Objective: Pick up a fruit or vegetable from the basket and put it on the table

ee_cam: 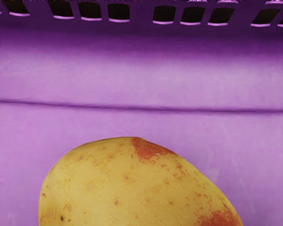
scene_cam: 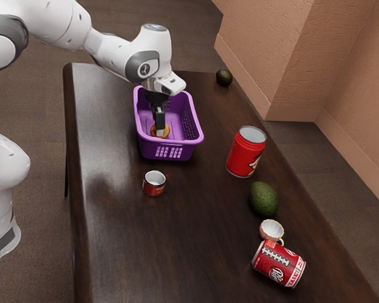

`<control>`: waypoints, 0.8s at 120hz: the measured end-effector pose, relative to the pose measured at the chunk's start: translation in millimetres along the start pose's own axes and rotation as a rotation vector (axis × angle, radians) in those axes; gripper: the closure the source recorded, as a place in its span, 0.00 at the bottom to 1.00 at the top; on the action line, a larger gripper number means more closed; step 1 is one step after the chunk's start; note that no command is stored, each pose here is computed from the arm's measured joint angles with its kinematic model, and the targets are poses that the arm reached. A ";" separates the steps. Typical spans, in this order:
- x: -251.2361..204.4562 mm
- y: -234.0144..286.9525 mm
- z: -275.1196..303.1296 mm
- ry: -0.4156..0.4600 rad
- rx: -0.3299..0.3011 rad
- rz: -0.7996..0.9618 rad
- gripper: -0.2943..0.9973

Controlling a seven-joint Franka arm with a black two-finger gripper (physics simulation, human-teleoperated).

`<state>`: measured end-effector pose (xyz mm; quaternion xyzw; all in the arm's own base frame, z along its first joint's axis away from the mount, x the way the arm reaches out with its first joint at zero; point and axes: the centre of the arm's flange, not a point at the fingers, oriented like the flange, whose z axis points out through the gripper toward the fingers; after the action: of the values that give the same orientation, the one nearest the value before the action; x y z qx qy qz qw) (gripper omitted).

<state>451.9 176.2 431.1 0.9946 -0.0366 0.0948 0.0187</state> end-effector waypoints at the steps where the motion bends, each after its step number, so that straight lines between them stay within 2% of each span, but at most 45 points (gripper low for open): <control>1: 0.0 0.0 0.0 0.000 0.000 0.000 0.23; 96: 1.3 -3.7 22.8 -0.007 -0.020 -0.008 0.23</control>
<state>457.7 178.7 408.9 0.9949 -0.0335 0.0910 0.0287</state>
